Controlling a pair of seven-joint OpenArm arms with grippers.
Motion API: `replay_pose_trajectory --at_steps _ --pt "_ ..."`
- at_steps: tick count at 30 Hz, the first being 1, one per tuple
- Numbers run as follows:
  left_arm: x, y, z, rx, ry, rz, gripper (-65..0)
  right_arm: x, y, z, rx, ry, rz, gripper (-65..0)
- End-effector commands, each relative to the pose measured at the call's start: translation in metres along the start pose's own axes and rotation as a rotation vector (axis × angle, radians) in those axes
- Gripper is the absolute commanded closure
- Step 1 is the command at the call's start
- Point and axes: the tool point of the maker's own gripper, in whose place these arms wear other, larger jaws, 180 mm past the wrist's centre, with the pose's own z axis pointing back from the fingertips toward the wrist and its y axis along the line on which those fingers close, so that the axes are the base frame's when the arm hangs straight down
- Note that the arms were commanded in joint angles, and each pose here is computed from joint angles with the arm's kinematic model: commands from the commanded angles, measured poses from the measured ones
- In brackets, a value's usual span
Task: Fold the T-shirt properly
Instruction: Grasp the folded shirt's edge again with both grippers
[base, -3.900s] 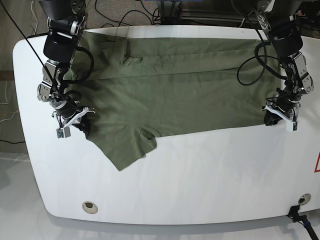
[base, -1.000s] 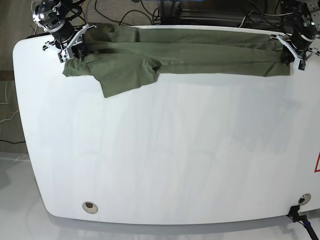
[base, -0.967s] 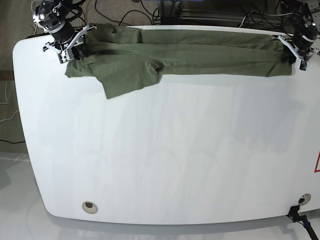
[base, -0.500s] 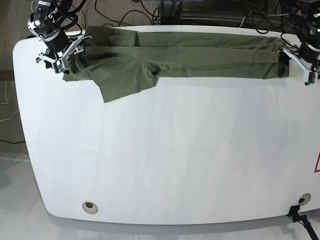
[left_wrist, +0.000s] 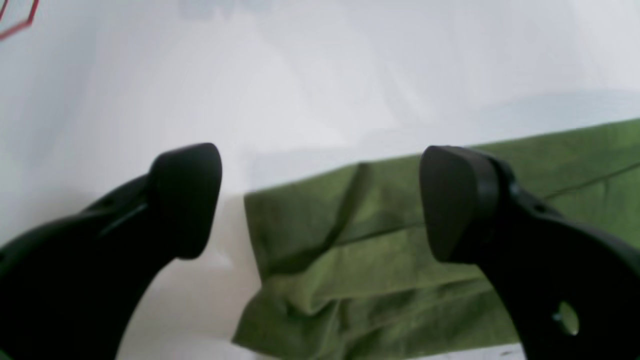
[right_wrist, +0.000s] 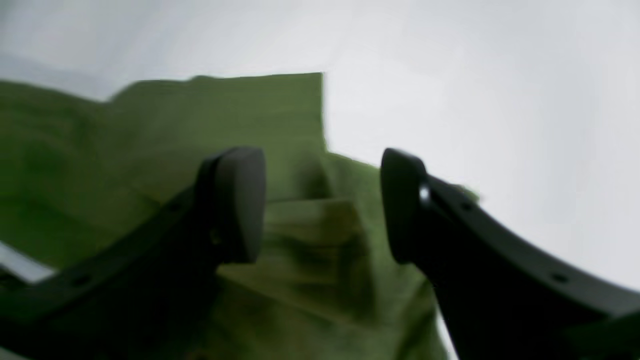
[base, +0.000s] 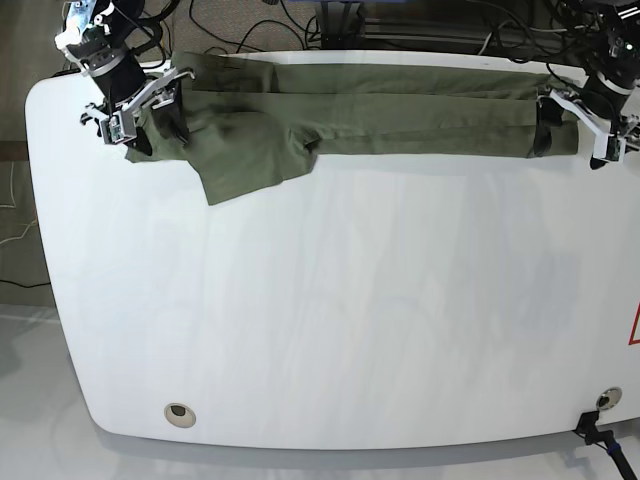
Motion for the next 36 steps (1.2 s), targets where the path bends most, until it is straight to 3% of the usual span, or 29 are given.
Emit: replay_pose_trajectory --at_steps 1,3,4,6,8,9,10,15,25,31,36 --pt "0.007 -0.011 -0.003 -0.038 -0.027 -0.007 -59.0 0.008 0.003 0.004 0.019 -0.041 -0.011 -32.9" --pt "-0.001 -0.021 -0.006 -0.061 -0.014 0.015 -56.3 0.010 0.004 0.004 0.025 -0.051 -0.023 -21.6" --pt "-0.003 -0.024 -0.007 -0.070 -0.011 0.015 -50.7 0.010 0.005 0.004 0.028 -0.053 -0.028 -13.6" --pt "-0.007 -0.032 -0.009 -0.084 0.007 0.004 -33.2 0.009 0.005 0.004 0.029 -0.052 -0.032 0.0" --pt "-0.011 -0.039 -0.012 -0.097 0.022 -0.008 -12.2 0.005 0.003 0.003 0.026 -0.041 -0.040 0.0" --pt "-0.013 -0.043 -0.013 -0.102 0.022 -0.001 -5.3 0.001 0.003 0.003 0.028 -0.035 -0.050 0.0" --pt "-0.013 -0.045 -0.013 -0.106 0.022 0.003 -3.5 -0.002 0.002 0.002 0.026 -0.027 -0.056 0.0" --pt "-0.026 -0.059 -0.020 -0.149 0.051 0.022 -3.4 -0.024 0.000 -0.003 0.029 0.016 -0.110 0.0" --pt "-0.086 -0.064 -0.050 -0.183 0.149 0.180 -3.4 -0.068 0.013 -0.025 0.082 0.098 -0.216 0.0" --pt "-0.082 -0.060 -0.057 -0.178 0.141 0.185 -3.4 -0.080 -0.013 -0.035 0.055 0.108 -0.237 0.0" --pt "-0.071 -0.051 -0.071 -0.154 0.135 0.128 -3.4 -0.072 -0.034 -0.050 0.038 0.093 -0.231 0.0"
